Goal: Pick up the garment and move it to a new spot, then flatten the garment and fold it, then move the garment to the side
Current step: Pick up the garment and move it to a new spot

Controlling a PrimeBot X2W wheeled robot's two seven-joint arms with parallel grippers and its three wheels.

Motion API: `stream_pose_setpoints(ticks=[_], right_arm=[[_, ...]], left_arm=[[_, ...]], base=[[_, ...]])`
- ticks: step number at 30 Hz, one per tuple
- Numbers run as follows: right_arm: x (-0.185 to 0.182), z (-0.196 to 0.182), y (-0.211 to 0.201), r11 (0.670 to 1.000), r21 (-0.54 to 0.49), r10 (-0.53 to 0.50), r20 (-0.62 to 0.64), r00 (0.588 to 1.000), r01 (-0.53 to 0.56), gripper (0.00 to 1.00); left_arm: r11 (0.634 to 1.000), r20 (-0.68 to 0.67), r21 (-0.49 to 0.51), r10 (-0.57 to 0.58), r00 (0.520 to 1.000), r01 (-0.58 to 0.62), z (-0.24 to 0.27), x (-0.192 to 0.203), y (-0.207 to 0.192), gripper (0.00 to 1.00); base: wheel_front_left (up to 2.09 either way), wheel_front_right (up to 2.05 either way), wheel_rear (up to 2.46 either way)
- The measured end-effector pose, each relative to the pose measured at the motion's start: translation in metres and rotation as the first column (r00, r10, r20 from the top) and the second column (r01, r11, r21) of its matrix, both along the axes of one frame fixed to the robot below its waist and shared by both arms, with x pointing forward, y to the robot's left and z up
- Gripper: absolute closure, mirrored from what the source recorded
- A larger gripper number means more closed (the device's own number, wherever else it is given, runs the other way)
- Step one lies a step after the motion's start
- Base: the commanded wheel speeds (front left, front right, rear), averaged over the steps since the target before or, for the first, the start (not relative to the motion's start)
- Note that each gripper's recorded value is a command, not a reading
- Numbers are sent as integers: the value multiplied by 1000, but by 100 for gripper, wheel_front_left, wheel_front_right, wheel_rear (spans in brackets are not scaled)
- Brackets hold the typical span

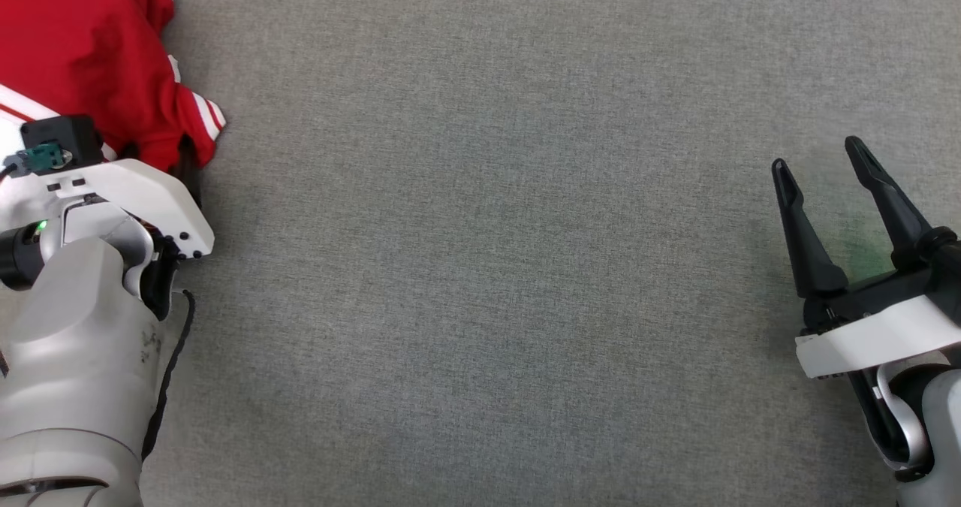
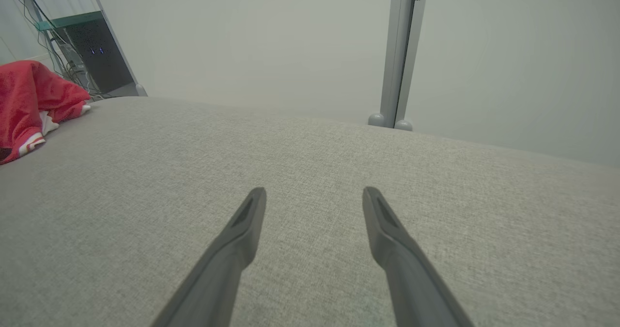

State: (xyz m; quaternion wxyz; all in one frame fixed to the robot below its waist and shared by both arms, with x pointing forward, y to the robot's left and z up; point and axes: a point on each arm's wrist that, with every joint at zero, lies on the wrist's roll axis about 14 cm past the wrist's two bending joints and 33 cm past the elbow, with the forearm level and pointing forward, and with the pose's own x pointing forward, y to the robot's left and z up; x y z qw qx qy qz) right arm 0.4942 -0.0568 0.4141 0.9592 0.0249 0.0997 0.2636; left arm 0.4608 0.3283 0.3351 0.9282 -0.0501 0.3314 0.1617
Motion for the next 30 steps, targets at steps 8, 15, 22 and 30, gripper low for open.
stream_pose_setpoints(ticks=[8, 15, 22, 30], right_arm=[[3, -1, -12, 999, -9, -33, 1, 999, 33, 0], [-7, 17, -14, 999, 5, -51, 28, 998, 51, 0], [-25, 49, -8, 998, 34, -57, 81, 995, 55, 0], [-49, 81, -6, 996, 63, -74, 136, 988, 66, 0]], left_arm=[[1000, 23, 14, -6, 1000, 6, 6, 7, 6, 100], [996, 226, 88, -1, 974, -19, 55, 9, 22, 100], [984, 450, 162, -12, 893, -68, 135, 1, 42, 100], [963, 615, 246, -69, 785, -108, 200, -30, 40, 100]], base=[[0, 0, 0], [0, 0, 0], [0, 0, 0], [0, 0, 0]])
